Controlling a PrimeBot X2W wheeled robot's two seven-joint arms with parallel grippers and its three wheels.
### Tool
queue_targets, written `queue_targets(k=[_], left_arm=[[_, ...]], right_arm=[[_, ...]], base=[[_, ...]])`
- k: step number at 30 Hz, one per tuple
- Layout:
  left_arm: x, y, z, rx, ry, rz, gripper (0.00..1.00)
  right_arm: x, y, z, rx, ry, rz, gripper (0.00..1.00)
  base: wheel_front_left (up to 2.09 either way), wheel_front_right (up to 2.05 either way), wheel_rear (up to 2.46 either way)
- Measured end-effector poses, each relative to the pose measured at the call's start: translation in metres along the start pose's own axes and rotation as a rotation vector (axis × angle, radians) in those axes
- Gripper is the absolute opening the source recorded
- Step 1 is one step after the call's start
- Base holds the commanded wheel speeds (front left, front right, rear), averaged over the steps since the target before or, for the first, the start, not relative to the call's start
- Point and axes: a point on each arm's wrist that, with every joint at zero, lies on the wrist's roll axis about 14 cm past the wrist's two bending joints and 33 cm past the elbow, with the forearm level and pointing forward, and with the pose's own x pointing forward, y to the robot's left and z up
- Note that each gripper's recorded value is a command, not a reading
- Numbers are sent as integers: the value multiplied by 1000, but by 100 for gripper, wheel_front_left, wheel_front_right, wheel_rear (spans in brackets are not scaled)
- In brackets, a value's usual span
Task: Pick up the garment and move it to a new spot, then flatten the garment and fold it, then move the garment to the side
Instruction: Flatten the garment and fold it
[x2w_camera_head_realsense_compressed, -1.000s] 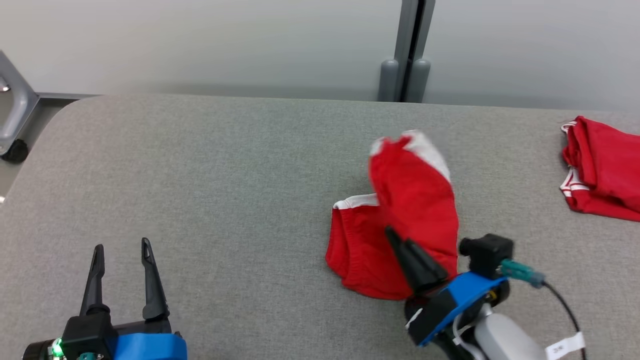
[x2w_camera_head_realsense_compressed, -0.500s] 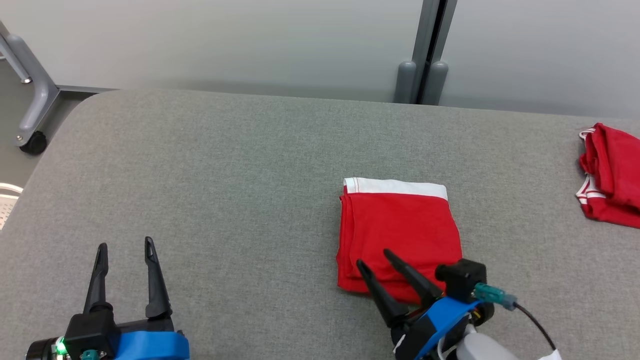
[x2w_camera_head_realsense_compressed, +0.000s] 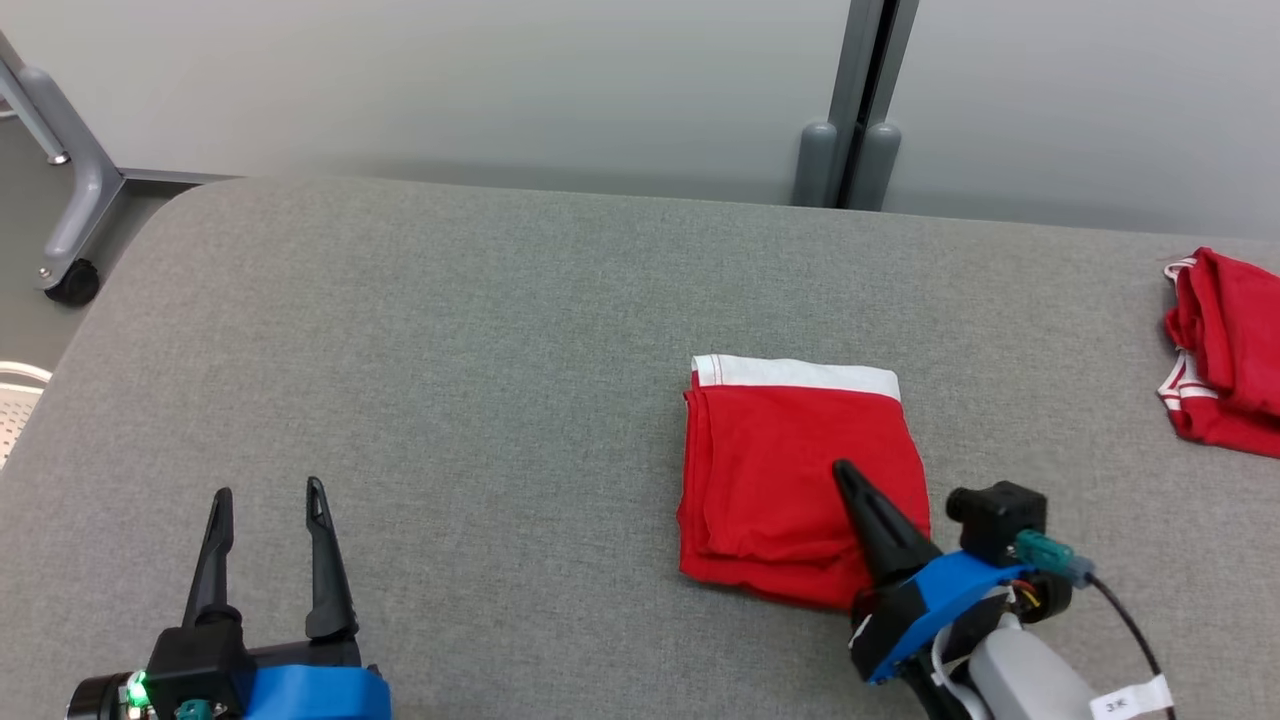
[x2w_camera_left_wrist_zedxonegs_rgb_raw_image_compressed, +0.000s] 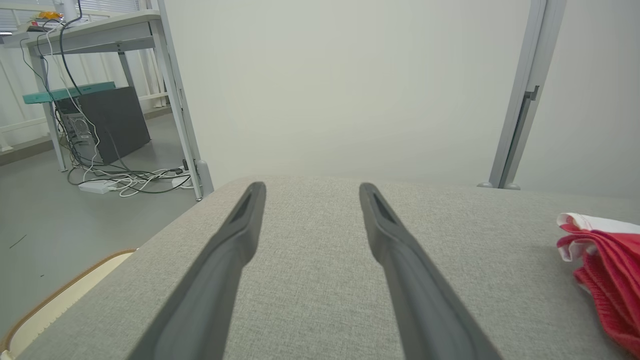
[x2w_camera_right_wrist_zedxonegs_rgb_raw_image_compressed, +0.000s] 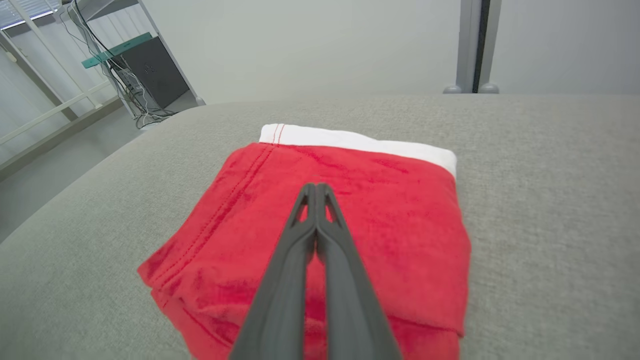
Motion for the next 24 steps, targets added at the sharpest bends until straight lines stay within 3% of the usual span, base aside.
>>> queue_targets(k=[8, 13, 16, 18, 19, 24], left_arm=[[2, 1, -2, 2, 9, 4, 100], [3, -1, -4, 3, 13, -2, 100], [7, -4, -2, 2, 7, -13, 100], [8, -8, -4, 16, 11, -27, 100], [8, -8, -5, 17, 12, -29, 100], [12, -13, -4, 25, 7, -53, 100]], right_arm=[[5, 51, -38, -2, 105, 119, 0], [4, 78, -39, 15, 106, 198, 0], [5, 78, -28, 24, 70, 193, 0], [8, 67, -8, 31, 7, 158, 56], [9, 62, 3, 25, -27, 142, 100], [-10, 10, 36, -43, -134, 2, 100]], base=[[0, 0, 0], [0, 0, 0], [0, 0, 0], [0, 0, 0], [0, 0, 0], [0, 0, 0]])
